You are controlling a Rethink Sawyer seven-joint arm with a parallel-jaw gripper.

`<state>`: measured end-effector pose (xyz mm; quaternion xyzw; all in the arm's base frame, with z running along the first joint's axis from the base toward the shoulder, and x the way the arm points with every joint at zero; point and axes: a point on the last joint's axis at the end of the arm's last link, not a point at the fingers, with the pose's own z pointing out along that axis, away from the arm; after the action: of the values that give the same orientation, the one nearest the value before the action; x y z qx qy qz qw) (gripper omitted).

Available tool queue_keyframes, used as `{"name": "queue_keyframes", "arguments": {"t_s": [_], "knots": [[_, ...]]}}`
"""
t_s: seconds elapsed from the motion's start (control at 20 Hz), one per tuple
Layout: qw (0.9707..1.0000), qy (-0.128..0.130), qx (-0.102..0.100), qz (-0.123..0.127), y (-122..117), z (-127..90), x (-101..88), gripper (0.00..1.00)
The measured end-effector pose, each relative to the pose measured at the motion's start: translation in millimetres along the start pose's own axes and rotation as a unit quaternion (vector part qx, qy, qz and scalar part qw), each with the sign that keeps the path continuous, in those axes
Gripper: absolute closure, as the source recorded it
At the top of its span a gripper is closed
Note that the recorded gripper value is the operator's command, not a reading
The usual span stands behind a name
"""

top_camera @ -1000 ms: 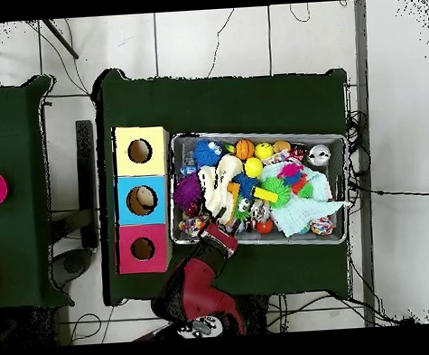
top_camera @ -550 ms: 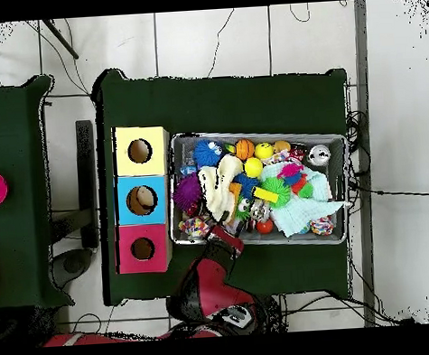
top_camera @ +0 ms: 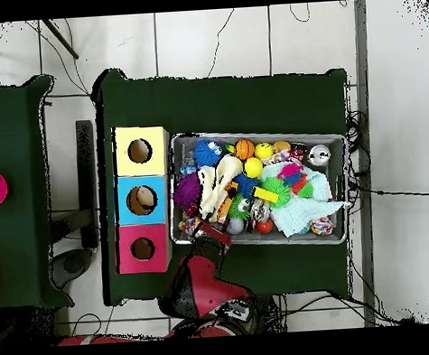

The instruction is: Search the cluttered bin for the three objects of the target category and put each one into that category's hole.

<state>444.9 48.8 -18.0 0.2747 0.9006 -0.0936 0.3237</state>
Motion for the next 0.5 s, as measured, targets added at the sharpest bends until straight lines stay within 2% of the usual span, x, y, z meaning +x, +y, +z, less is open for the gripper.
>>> {"name": "queue_keyframes", "arguments": {"t_s": [0.5], "knots": [[0.9998, 0.01, -0.013, 0.008, 16.8, -4.1, -0.5, 0.0]]}}
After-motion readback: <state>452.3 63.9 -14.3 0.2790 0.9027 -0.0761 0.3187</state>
